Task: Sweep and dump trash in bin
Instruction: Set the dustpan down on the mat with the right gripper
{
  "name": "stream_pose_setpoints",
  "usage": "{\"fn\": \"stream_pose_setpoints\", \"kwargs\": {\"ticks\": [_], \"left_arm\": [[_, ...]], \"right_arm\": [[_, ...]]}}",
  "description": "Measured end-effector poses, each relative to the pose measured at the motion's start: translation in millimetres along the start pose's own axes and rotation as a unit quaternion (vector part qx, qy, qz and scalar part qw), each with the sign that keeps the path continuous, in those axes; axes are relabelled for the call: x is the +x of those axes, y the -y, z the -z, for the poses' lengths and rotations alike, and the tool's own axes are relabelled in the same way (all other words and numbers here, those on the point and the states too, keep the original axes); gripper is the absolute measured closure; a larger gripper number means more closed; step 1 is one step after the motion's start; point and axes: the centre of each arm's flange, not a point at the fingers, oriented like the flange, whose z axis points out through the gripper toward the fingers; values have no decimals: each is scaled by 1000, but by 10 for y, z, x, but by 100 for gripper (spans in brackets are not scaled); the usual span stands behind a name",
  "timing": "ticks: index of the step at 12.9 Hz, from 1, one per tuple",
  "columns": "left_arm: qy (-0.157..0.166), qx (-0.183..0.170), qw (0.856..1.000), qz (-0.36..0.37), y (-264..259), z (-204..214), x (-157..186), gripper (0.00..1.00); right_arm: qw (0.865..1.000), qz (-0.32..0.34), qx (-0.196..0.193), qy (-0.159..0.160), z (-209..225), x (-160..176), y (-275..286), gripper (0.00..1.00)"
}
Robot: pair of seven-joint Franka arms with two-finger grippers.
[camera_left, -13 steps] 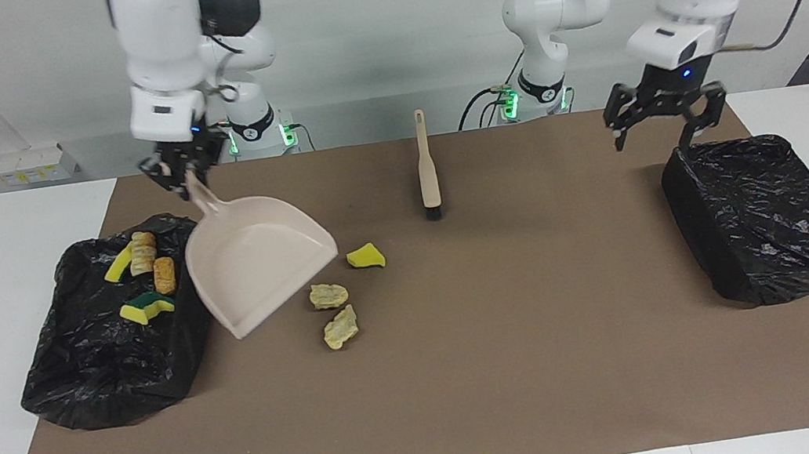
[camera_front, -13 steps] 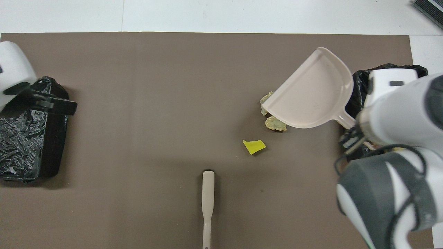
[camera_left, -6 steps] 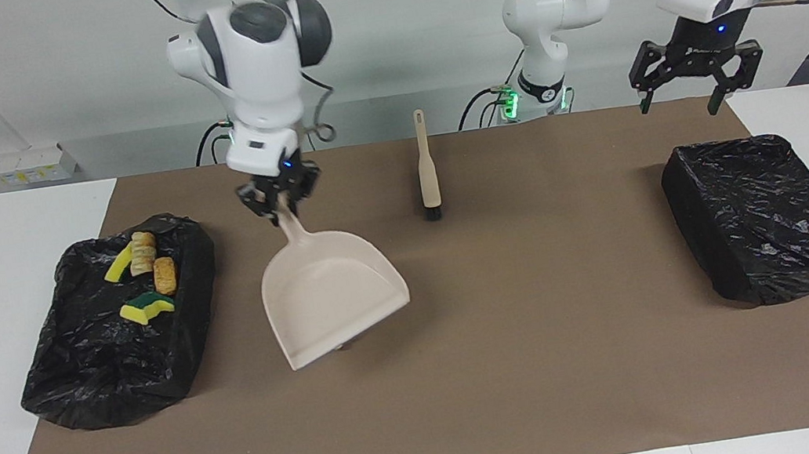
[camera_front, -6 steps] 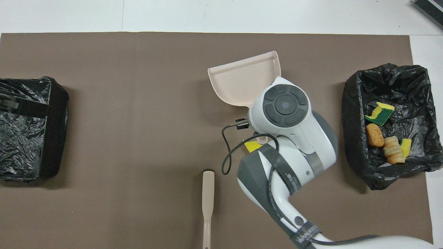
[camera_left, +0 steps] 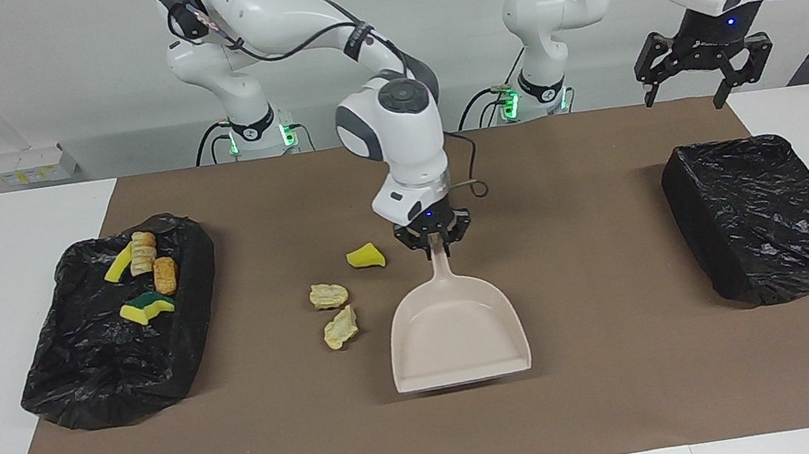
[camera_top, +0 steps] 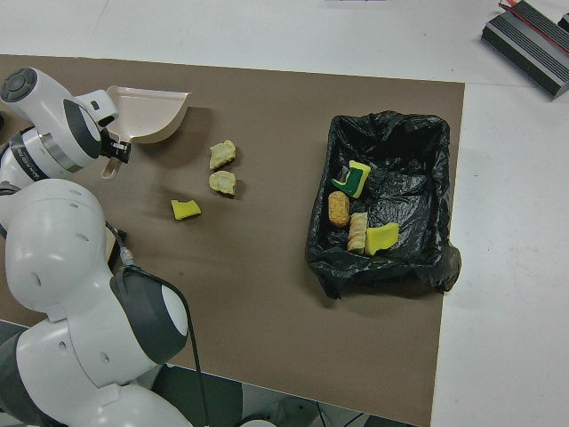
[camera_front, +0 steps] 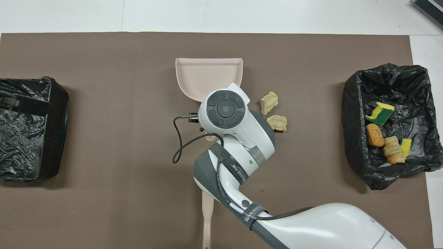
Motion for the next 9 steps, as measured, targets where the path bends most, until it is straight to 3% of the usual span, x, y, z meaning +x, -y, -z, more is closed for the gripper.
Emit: {"fn": "stream_pose_setpoints", "kwargs": {"ticks": [4, 5, 6, 8, 9], "left_arm": [[7, -1, 1000, 6, 22, -4, -28, 0], [9, -2, 1000, 16, 34, -2, -39, 0], [14, -6, 999, 28, 29, -9, -53, 0], [21, -13, 999, 41, 31, -24, -73, 0], [22, -14, 999, 43, 42, -27, -78, 0]], "right_arm": [[1000, -2, 12, 12, -258, -131, 167, 67], [1000, -2, 11, 13, -278, -128, 158, 60], [1000, -1, 11, 12, -280, -126, 154, 60], [1000, -1, 7, 14, -236, -123, 142, 44], [1000, -3, 0, 17, -158, -111, 105, 29]]}}
